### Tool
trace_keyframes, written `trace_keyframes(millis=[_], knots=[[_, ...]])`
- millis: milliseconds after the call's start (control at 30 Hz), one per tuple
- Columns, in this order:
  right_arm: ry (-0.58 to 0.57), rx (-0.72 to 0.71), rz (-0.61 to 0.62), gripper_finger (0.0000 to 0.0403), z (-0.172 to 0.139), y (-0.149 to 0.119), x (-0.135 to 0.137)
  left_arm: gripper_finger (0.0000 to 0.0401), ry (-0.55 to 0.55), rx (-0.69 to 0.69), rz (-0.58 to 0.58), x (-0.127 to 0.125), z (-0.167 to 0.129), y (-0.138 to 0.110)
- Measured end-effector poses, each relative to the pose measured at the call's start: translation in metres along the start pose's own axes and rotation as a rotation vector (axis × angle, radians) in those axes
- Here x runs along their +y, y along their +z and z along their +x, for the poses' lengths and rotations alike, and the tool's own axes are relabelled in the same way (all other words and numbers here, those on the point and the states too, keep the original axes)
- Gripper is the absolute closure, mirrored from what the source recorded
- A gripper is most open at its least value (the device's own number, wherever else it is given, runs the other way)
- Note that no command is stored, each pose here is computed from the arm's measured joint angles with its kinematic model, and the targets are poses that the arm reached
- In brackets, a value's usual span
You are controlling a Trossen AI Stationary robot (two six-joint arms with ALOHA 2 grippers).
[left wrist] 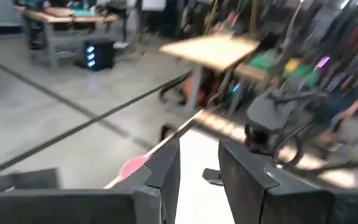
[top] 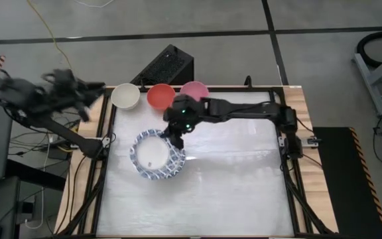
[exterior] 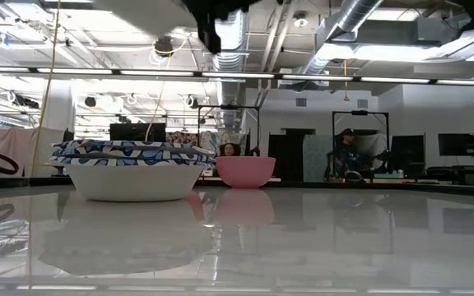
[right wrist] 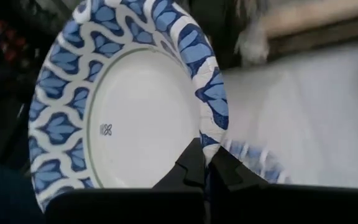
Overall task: Nest bowls inside each other by size order
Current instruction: Stack the white patterned bowl on top of the white patterned bowl
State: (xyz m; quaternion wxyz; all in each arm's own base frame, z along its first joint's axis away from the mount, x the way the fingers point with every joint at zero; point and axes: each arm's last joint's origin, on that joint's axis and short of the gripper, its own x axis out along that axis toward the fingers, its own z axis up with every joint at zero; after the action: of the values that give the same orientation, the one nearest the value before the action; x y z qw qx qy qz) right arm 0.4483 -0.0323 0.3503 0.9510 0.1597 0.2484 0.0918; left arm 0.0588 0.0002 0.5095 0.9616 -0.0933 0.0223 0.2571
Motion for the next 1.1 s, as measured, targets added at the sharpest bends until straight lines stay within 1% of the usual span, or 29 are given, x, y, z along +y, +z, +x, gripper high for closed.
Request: trace_keyframes(millis=[100, 133, 267, 333, 433, 500, 567, 633, 700, 767, 933, 1033, 1100], knots=[[0.061, 0.074, 0.026, 0.039, 0.011, -0.011, -0.001, 0.0303, 0.02, 0.076, 0.062, -0.023, 0.022, -0.02], [0.06, 0.103, 0.026, 0.039, 0.011, -0.014, -0.001, 0.0303, 0.015, 0.101, 0.073, -0.031, 0.029, -0.027], [0.035, 0.194, 0.026, 0.039, 0.009, -0.022, -0.002, 0.0303, -0.005, 0.169, 0.055, -0.056, 0.053, -0.055], [0.014, 0.217, -0.002, 0.039, 0.008, -0.025, -0.003, 0.0303, -0.044, 0.195, 0.054, -0.065, 0.062, -0.069], [-0.021, 0.211, -0.024, 0.039, 0.011, -0.025, -0.015, 0.0303, -0.097, 0.229, 0.06, -0.075, 0.072, -0.093], [-0.043, 0.19, -0.018, 0.039, 0.014, -0.024, -0.024, 0.0303, -0.132, 0.226, 0.032, -0.077, 0.074, -0.104], [-0.054, 0.168, -0.003, 0.039, 0.023, -0.026, -0.035, 0.0303, -0.187, 0.205, -0.025, -0.078, 0.073, -0.11], [-0.041, 0.115, 0.009, 0.039, 0.029, -0.023, -0.042, 0.0303, -0.235, 0.183, -0.074, -0.08, 0.072, -0.116], [-0.021, 0.124, 0.021, 0.039, 0.034, -0.026, -0.046, 0.0303, -0.26, 0.156, -0.101, -0.083, 0.071, -0.119], [-0.004, 0.137, 0.012, 0.039, 0.037, -0.028, -0.047, 0.0303, -0.217, 0.132, -0.097, -0.083, 0.072, -0.121], [0.046, 0.319, -0.026, 0.039, 0.05, -0.056, -0.056, 0.0303, -0.067, 0.04, -0.06, -0.084, 0.084, -0.117], [0.046, 0.396, -0.063, 0.039, 0.044, -0.063, -0.064, 0.0303, -0.03, 0.012, -0.035, -0.086, 0.094, -0.117], [0.046, 0.426, -0.087, 0.039, 0.039, -0.065, -0.071, 0.0303, -0.048, 0.008, -0.02, -0.088, 0.101, -0.116]])
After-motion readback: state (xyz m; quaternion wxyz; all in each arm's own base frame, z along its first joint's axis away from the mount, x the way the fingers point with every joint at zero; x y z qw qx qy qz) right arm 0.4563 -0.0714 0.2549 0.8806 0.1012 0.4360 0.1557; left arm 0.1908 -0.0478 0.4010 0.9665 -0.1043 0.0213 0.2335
